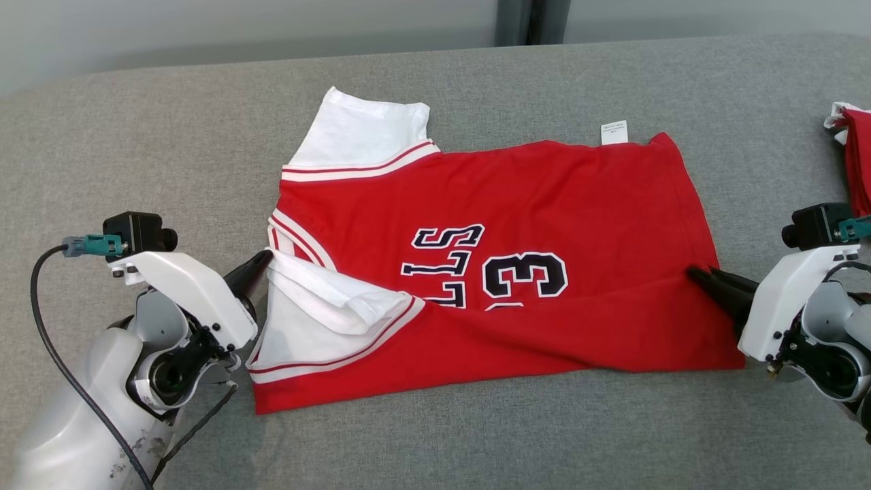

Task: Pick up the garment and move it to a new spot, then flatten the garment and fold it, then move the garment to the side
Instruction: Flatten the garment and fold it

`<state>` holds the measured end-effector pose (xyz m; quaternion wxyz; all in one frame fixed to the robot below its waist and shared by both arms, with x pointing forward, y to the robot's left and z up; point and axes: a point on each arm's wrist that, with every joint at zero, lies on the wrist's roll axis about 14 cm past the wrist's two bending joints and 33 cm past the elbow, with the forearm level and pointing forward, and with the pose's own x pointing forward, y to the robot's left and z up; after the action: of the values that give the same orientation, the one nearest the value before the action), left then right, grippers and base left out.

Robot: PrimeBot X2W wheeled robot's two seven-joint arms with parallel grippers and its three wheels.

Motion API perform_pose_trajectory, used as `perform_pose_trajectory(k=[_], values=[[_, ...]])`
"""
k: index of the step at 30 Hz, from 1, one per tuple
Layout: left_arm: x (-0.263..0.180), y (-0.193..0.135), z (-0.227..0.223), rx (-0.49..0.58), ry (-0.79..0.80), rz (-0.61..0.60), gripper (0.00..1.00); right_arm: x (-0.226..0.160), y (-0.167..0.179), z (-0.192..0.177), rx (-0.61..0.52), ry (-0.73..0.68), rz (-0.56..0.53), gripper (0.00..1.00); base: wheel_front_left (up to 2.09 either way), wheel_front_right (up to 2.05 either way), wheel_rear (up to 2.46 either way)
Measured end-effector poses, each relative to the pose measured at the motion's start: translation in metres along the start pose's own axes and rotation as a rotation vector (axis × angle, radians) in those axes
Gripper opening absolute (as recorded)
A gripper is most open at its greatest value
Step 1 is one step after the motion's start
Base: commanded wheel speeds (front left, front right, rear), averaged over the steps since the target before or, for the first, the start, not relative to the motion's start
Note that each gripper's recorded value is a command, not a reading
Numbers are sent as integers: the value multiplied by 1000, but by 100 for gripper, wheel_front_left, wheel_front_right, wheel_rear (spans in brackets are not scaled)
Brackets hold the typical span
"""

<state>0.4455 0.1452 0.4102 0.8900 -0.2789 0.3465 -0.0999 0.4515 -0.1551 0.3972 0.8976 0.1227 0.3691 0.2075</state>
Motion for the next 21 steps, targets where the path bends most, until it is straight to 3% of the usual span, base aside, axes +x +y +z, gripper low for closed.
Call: perform_pose_trajectory(k=[1,2,3,8,15,19,21], values=[[0,1,1,11,-7,8,0,0,0,0,0,-2,0,100,0,0,0],[1,3,2,20,-15,17,38,0,1,1,1,-7,-2,100,0,0,0],[1,4,2,21,-24,24,100,0,0,1,1,-9,-5,100,0,0,0],[-3,12,17,43,-143,82,100,-9,-14,17,-37,-99,-60,100,0,0,0],[-29,2,62,90,-475,88,100,-31,-21,63,-145,-365,-114,100,0,0,0],[-45,0,65,87,-587,90,100,-41,-22,74,-205,-414,-137,100,0,0,0],[-53,-2,65,98,-628,91,100,-54,-22,100,-252,-496,-155,100,0,0,0]])
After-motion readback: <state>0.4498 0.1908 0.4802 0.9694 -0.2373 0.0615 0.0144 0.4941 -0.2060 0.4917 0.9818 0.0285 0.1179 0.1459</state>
